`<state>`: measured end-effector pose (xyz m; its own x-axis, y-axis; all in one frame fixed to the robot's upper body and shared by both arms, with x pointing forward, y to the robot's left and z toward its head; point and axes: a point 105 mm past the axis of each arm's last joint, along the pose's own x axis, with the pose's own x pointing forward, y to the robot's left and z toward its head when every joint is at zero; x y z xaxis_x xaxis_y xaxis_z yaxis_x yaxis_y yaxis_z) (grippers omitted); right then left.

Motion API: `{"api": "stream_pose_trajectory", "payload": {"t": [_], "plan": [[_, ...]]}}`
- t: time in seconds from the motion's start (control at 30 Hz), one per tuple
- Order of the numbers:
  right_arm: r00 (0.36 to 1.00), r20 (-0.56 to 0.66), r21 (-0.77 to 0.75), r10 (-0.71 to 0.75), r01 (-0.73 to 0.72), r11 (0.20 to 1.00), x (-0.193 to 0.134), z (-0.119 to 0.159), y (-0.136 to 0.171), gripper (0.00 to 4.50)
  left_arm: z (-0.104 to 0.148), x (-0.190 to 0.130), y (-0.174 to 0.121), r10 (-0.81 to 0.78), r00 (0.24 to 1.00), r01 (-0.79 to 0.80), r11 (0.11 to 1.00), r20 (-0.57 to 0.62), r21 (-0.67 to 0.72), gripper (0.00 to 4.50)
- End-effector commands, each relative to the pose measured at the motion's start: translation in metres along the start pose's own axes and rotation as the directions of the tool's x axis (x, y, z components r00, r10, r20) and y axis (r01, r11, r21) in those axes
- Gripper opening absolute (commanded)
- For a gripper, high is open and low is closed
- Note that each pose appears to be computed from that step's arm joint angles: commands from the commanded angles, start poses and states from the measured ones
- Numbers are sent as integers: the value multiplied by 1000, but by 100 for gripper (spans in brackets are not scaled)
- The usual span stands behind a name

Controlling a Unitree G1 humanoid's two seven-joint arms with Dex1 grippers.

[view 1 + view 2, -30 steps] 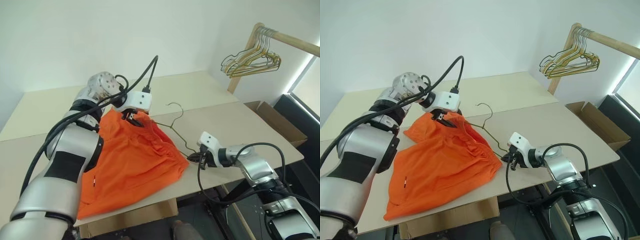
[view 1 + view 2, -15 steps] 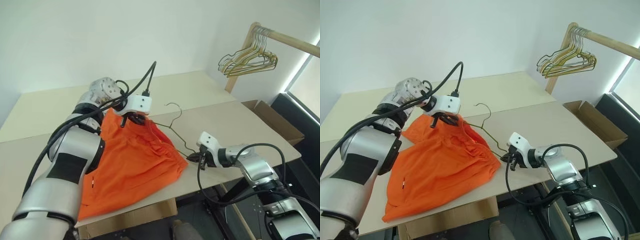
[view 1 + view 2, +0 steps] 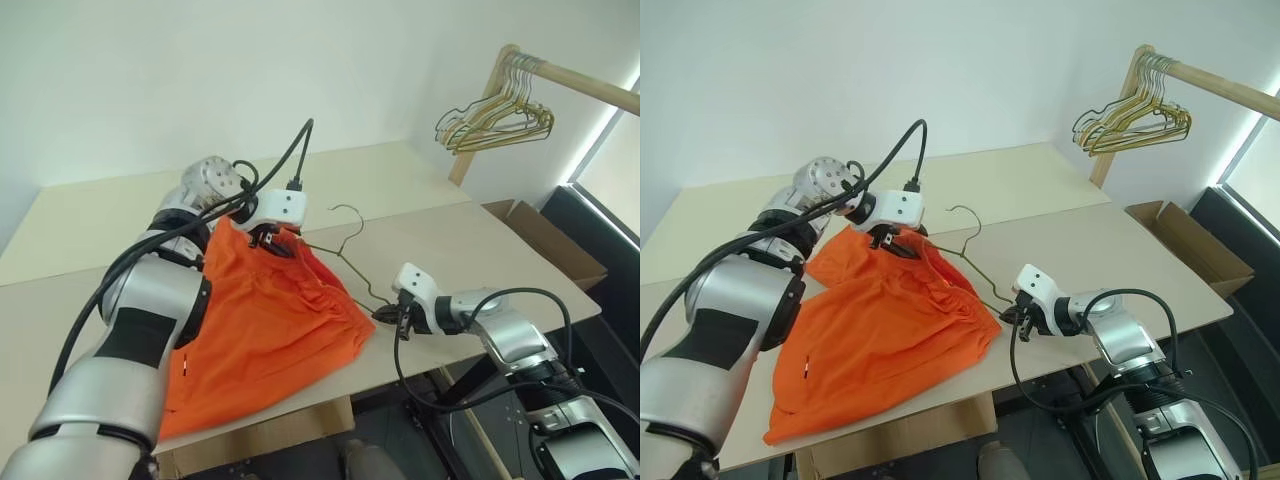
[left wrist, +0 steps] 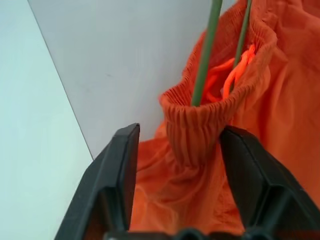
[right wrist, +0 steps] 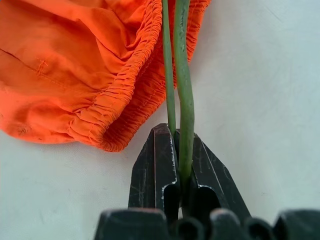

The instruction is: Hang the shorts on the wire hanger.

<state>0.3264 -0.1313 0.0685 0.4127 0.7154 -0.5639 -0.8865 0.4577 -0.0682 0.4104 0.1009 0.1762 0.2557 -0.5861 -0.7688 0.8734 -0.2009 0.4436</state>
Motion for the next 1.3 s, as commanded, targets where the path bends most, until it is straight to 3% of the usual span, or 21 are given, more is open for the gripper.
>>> {"api": "stream_pose_trajectory", "payload": {"t": [0.03, 0.27, 0.37, 0.5, 0.57, 0.83, 0.97, 1.07, 1.2, 1.3], "plan": [[999, 50, -49, -10, 12, 999, -4, 17, -1, 0, 3, -2, 7, 55, 998, -55, 998, 8, 16, 249], [998, 68, -76, -4, 9, 997, -5, 21, 1, 0, 1, 2, 7, 57, 998, -57, 998, -10, -5, 249], [998, 68, -79, -6, 11, 997, -5, 21, 1, 0, 1, 4, 5, 49, 999, -49, 999, 1, -18, 186], [998, 66, -85, -11, 16, 996, -5, 20, 1, 0, -2, 4, 2, 31, 999, -31, 999, -8, -21, 53], [998, 65, -93, -14, 20, 995, -6, 20, 0, 0, -2, 4, 2, 34, 999, -34, 999, -3, -25, 9], [995, 66, -185, -69, 80, 979, -6, 19, -7, 0, -2, 0, 3, 43, 999, -42, 999, 9, -32, 5], [998, 49, -253, -33, 44, 967, -11, 18, -4, 117, 1, -7, 4, 34, 999, -33, 999, 36, -28, 5], [984, 89, -201, -153, 168, 965, -16, 22, -26, 220, 1, -18, 4, 15, 999, -15, 1000, 33, 1, 5], [976, 101, -202, -192, 209, 957, -41, 15, -37, 220, 1, -35, 5, 6, 1000, -7, 1000, 27, 28, 5], [934, 158, -76, -321, 335, 939, -73, 14, -60, 220, -1, -54, 8, 35, 999, -37, 998, 24, 47, 5]]}}
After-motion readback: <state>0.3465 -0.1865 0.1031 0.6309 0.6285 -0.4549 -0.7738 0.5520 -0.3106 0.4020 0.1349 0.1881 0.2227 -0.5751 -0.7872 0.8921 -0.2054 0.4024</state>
